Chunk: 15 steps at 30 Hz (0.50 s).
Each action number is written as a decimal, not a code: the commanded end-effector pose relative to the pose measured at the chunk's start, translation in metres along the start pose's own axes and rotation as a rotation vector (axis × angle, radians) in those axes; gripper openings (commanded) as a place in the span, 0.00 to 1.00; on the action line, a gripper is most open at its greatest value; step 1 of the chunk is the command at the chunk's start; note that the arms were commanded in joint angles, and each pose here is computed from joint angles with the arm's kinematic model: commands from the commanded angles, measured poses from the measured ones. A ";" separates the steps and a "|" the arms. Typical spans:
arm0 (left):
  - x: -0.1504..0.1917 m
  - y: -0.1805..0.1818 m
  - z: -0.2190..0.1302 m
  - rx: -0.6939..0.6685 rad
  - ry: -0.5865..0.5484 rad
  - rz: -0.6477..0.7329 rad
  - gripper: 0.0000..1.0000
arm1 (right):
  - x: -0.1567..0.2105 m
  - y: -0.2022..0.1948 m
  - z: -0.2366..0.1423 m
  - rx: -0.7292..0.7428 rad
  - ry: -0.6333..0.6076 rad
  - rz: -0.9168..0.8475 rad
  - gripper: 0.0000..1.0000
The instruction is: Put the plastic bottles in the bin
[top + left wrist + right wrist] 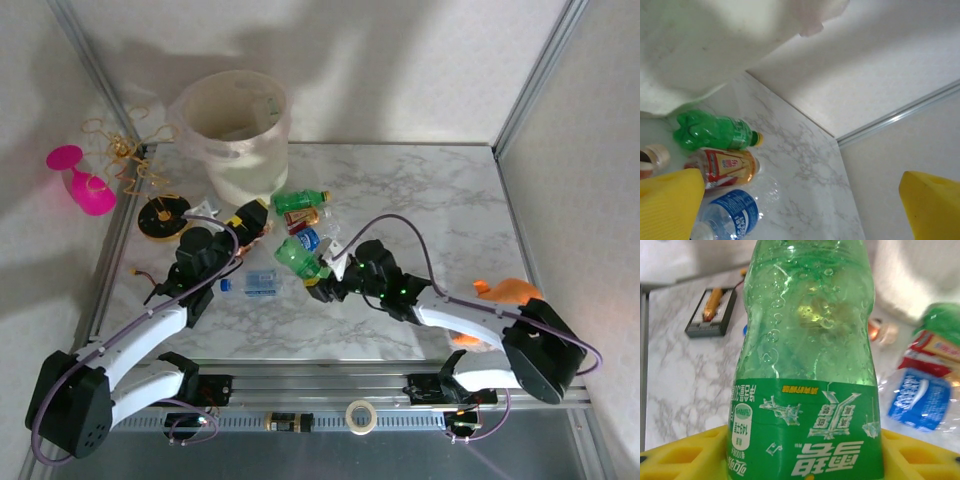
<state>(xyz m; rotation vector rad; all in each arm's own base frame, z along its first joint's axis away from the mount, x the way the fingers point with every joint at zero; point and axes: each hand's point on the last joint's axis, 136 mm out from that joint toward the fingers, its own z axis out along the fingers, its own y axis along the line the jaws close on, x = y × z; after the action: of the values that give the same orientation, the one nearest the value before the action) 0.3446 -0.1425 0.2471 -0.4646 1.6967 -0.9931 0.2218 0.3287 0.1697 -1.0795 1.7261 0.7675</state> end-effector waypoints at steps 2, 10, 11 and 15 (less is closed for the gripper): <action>0.006 -0.032 0.002 0.111 0.018 -0.033 1.00 | -0.027 -0.019 -0.018 0.060 -0.134 0.064 0.53; 0.033 -0.072 0.004 0.225 0.100 -0.017 0.99 | -0.036 -0.046 -0.029 0.183 -0.194 0.128 0.52; 0.039 -0.075 0.006 0.232 0.117 -0.016 1.00 | -0.038 -0.047 -0.030 0.184 -0.207 0.134 0.52; 0.066 -0.085 0.012 0.259 0.183 -0.019 1.00 | -0.048 -0.048 -0.030 0.184 -0.242 0.147 0.52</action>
<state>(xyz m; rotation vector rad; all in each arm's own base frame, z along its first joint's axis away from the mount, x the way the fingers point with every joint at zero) 0.3219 -0.2254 0.2583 -0.2757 1.7326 -1.2069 0.2562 0.3008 0.2032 -0.7867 1.7035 0.7619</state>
